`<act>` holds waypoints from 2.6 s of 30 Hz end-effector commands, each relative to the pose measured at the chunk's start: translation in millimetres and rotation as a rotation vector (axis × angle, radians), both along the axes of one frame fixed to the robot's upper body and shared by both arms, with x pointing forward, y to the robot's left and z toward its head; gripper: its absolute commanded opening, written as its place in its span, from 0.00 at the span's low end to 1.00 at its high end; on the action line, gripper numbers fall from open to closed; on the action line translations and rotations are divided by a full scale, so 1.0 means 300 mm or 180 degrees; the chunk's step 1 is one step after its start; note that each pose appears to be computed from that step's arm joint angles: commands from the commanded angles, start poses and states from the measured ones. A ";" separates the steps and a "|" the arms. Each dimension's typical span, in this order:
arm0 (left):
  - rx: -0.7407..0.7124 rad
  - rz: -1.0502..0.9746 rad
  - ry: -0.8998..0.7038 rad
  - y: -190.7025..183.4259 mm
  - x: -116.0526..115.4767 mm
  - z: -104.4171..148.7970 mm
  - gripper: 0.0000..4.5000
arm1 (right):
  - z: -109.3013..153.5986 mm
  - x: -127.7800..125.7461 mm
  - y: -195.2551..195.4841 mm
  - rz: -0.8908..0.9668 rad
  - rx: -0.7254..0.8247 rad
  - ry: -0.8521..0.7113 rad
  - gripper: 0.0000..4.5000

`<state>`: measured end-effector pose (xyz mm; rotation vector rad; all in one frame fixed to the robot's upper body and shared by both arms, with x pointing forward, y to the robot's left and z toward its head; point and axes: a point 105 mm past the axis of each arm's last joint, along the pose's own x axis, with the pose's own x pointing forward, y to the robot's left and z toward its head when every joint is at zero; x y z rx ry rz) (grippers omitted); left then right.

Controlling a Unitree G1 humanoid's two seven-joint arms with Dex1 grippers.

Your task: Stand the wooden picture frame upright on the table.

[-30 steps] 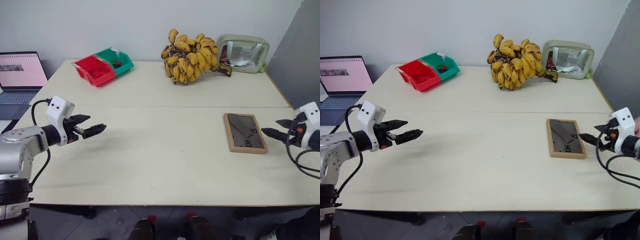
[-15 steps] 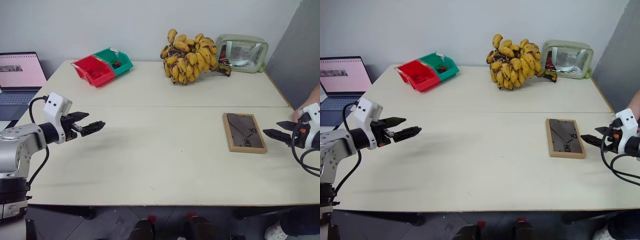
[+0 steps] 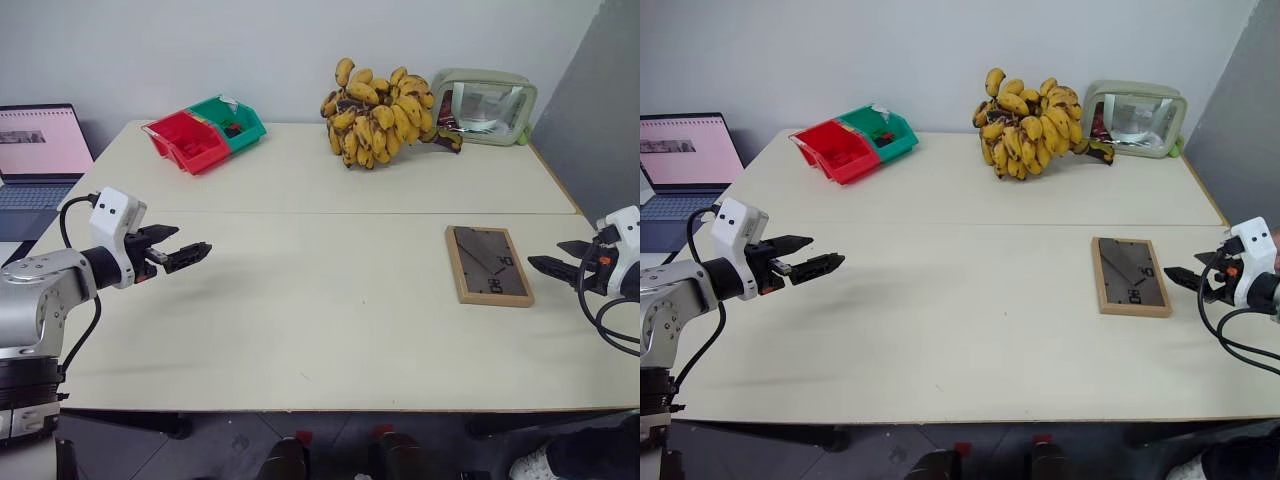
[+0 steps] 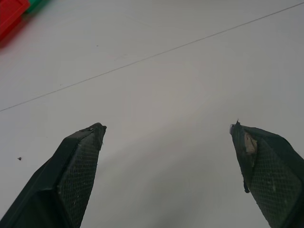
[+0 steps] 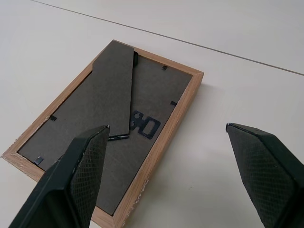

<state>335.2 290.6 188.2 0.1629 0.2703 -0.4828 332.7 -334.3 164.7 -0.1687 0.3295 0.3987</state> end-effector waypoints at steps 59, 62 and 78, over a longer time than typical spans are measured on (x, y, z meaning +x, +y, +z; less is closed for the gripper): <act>0.0030 -0.0976 0.0277 -0.252 -0.151 -0.044 0.01 | -0.260 0.148 0.610 0.0792 0.0385 0.0085 0.00; 0.0024 -0.0916 0.0270 -0.247 -0.148 -0.044 0.01 | -0.268 0.123 0.648 0.0761 0.0471 0.0154 0.00; 0.0074 -0.0925 0.0408 -0.234 -0.169 -0.053 0.01 | -0.236 0.004 0.850 0.0994 0.0633 0.0236 0.00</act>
